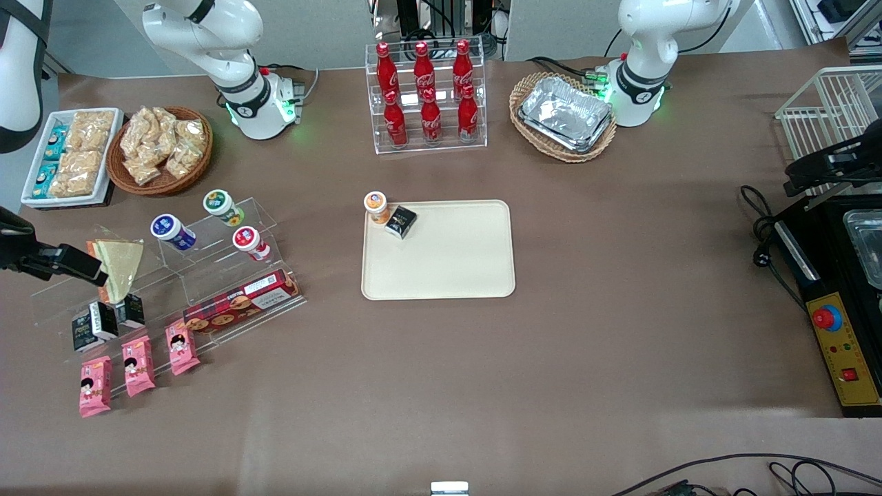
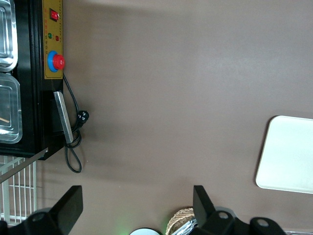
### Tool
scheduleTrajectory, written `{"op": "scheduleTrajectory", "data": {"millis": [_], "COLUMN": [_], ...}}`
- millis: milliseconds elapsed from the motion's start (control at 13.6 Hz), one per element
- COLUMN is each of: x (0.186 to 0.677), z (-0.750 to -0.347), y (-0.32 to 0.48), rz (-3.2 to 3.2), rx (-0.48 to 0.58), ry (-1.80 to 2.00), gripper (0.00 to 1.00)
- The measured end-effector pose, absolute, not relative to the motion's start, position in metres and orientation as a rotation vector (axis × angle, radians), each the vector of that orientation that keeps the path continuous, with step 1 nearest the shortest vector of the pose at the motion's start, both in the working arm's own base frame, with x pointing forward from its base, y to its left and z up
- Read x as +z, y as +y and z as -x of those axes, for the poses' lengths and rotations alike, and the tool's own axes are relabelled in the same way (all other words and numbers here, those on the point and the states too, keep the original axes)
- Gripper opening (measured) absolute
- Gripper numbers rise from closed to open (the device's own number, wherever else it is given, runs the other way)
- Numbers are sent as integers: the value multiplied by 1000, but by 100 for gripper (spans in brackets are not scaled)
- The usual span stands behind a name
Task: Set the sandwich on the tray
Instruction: 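Lower the right gripper over the wrapped sandwich standing in the acrylic rack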
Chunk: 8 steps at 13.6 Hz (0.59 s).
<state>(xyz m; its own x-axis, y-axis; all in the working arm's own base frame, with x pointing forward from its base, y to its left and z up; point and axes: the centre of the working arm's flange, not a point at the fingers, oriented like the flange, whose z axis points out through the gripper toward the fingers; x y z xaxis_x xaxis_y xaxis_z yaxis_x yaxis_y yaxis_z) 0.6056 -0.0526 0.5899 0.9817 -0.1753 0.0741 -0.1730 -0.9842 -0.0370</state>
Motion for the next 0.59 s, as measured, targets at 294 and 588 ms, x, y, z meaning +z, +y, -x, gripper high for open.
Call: {"op": "scheduleTrajectory", "data": {"millis": [294,588], "x": [594,593], "z": [-593,-558], "y": [-67,-101], "rz": [3106,3101], "rx": [-90,-67], "ry": [212,219], "gripper": [100,100]}}
